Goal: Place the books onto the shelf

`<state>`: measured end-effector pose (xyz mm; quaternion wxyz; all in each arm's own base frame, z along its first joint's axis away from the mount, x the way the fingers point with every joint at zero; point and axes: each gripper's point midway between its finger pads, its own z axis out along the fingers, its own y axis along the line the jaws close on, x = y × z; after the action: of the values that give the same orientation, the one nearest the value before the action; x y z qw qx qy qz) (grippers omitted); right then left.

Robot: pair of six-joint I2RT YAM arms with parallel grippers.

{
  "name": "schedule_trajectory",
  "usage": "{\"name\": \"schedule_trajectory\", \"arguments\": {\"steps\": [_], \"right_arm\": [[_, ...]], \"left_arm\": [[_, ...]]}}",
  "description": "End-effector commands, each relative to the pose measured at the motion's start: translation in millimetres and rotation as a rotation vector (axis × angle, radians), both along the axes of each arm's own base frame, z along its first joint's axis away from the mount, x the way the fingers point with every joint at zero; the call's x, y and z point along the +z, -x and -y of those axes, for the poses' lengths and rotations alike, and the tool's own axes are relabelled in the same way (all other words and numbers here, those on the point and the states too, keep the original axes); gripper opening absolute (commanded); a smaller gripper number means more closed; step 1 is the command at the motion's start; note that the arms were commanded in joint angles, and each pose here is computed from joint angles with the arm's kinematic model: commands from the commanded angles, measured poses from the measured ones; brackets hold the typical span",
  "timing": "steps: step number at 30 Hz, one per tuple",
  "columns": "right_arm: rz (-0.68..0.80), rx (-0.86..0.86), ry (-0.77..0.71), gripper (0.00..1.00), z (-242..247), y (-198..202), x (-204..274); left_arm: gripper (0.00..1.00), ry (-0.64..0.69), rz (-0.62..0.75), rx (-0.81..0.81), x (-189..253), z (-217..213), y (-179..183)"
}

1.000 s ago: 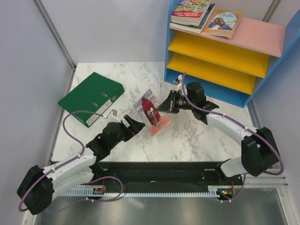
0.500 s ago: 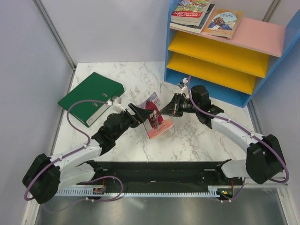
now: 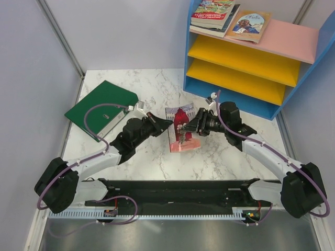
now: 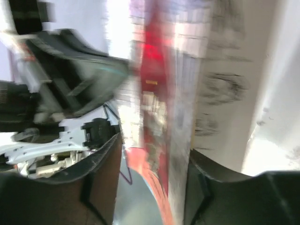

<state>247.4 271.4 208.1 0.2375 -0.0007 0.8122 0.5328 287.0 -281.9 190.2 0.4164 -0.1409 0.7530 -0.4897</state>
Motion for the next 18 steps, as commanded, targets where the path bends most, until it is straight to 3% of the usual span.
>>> {"name": "schedule_trajectory", "arguments": {"steps": [1, 3, 8, 12, 18], "right_arm": [[-0.032, -0.107, 0.111, 0.61, 28, -4, -31], [-0.040, -0.142, 0.132, 0.70, 39, -4, -40], [-0.006, -0.175, 0.129, 0.74, 53, -12, -38], [0.082, -0.210, 0.105, 0.89, 62, -20, -13], [0.145, -0.189, 0.021, 0.95, 60, -19, 12]], "left_arm": [[0.02, 0.079, 0.161, -0.034, 78, 0, -2], [0.02, 0.082, 0.165, -0.039, 85, -8, -6], [0.02, 0.117, 0.207, -0.103, 111, -16, -19], [0.02, 0.136, 0.226, -0.247, 119, -4, -21], [0.02, 0.140, 0.223, -0.335, 117, 11, -29]]}}
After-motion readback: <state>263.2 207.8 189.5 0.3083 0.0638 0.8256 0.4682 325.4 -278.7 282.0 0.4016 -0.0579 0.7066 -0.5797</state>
